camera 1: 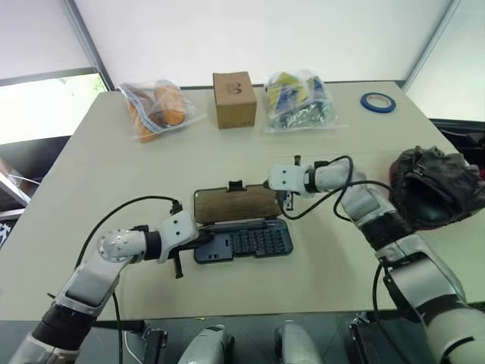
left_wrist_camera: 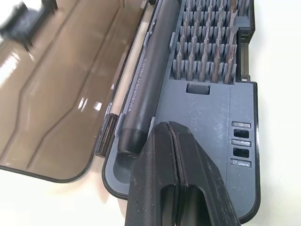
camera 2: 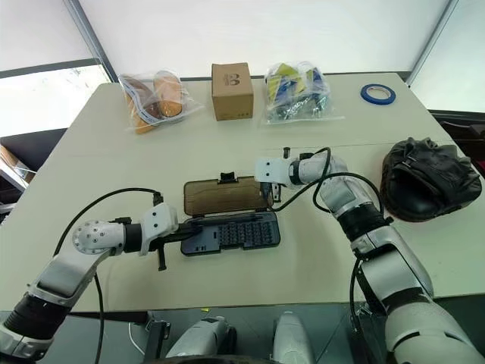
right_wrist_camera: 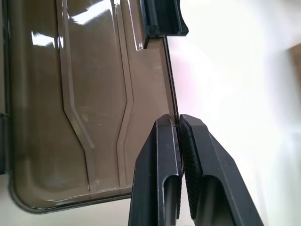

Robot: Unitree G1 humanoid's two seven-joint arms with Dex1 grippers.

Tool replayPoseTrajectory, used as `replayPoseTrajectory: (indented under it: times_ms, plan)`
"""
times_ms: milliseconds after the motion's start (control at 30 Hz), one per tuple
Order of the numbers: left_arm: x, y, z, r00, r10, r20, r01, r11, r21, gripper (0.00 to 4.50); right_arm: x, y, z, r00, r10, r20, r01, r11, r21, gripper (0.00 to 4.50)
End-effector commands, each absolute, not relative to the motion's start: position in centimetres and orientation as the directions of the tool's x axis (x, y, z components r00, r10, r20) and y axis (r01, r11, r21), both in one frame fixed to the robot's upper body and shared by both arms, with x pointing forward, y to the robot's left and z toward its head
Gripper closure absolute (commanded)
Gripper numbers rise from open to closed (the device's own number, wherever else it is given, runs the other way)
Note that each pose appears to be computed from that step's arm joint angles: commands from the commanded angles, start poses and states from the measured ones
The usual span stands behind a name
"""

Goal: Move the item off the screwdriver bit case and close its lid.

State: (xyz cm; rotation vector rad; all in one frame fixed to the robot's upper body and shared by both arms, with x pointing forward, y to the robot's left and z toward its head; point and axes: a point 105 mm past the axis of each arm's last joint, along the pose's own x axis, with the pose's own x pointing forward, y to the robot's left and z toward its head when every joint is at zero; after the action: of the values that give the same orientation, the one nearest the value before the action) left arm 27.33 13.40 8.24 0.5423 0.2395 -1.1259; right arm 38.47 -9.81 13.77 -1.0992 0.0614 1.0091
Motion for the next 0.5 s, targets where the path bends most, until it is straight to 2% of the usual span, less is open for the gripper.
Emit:
replayPoseTrajectory:
  times_ms: [33,167,300,367,433,500]
  plan:
    - [26.9,14.0,6.3,0.397,-0.768,-0.503,0.918,0.334,0.214,4.50,38.6,-10.9,17.2,0.691,0.616,-0.378,-0.578,0.157,-0.801,4.48]
    - [27.1,13.3,8.0,0.405,-0.825,-0.394,0.911,0.400,0.100,4.50,38.2,-10.7,17.1,0.709,0.608,-0.359,-0.552,0.161,-0.818,4.48]
    - [27.0,13.4,14.3,0.420,-0.903,-0.095,0.885,0.430,-0.177,4.50,38.3,-10.8,17.2,0.718,0.607,-0.342,-0.547,0.188,-0.816,4.48]
    - [27.4,14.4,17.1,0.455,-0.891,0.009,0.857,0.435,-0.278,4.50,38.3,-11.1,17.2,0.721,0.603,-0.341,-0.542,0.185,-0.819,4.48]
    - [29.3,16.7,20.5,0.572,-0.809,0.132,0.803,0.521,-0.289,4.50,38.3,-11.3,17.1,0.726,0.597,-0.340,-0.540,0.189,-0.820,4.48]
    - [30.5,18.2,22.2,0.640,-0.743,0.196,0.760,0.575,-0.304,4.50,38.2,-11.4,17.0,0.727,0.598,-0.338,-0.538,0.192,-0.821,4.48]
